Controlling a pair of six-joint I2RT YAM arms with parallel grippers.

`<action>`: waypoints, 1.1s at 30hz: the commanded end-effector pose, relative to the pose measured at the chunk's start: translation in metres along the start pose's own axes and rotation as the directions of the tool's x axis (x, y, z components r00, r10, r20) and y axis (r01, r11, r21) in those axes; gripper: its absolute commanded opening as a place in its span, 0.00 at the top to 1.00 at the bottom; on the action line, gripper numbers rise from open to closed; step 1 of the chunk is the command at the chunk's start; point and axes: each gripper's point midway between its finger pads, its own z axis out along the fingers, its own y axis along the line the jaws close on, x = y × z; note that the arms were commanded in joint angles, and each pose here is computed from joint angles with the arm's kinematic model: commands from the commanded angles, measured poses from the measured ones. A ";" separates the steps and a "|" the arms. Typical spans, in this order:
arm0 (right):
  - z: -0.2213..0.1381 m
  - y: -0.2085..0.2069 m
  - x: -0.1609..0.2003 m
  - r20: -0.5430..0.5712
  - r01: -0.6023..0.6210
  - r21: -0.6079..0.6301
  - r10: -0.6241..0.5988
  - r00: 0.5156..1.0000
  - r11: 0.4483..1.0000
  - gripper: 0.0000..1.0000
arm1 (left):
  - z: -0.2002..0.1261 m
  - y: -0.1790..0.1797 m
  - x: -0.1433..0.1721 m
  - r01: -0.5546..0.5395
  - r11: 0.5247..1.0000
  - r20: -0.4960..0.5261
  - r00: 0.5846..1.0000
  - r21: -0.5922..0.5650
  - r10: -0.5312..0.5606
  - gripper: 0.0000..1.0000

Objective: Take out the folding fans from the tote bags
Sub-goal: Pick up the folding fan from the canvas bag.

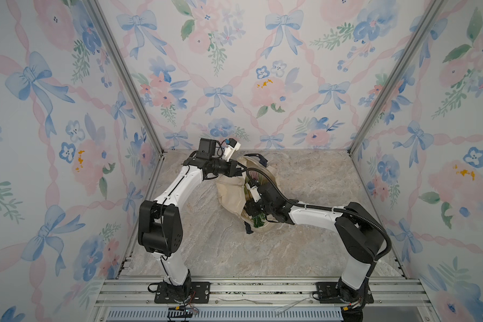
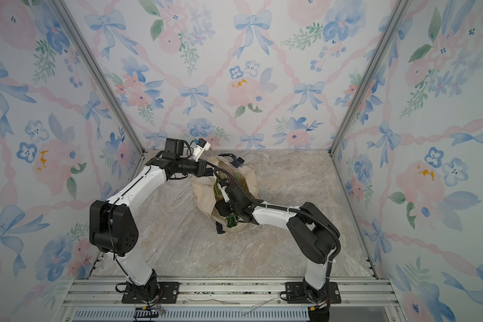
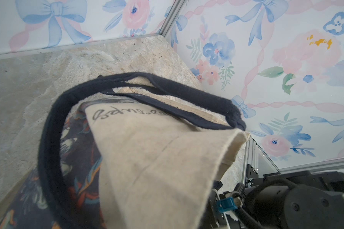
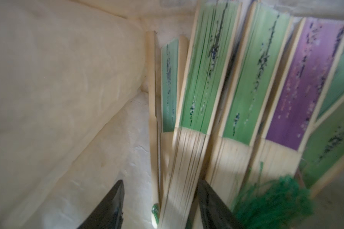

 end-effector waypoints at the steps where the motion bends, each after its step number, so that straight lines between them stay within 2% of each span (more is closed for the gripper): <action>1: 0.004 -0.020 -0.002 -0.025 -0.014 0.087 0.016 1.000 0.996 0.41 | -0.003 -0.002 -0.010 -0.010 1.000 0.021 1.000 0.011 0.009 1.00; 13: 0.014 -0.025 0.000 -0.049 -0.035 0.103 0.040 0.998 0.994 0.43 | -0.001 -0.003 -0.008 0.002 1.000 0.015 1.000 0.020 -0.003 1.00; 23: -0.001 -0.013 -0.015 -0.009 -0.031 0.072 0.032 0.999 0.997 0.43 | -0.002 -0.003 -0.008 0.007 1.000 0.011 1.000 0.013 -0.007 1.00; 33: 0.014 -0.010 -0.007 -0.037 -0.055 0.058 0.058 0.998 0.997 0.44 | -0.001 -0.003 -0.009 0.009 1.000 0.009 1.000 0.017 -0.009 1.00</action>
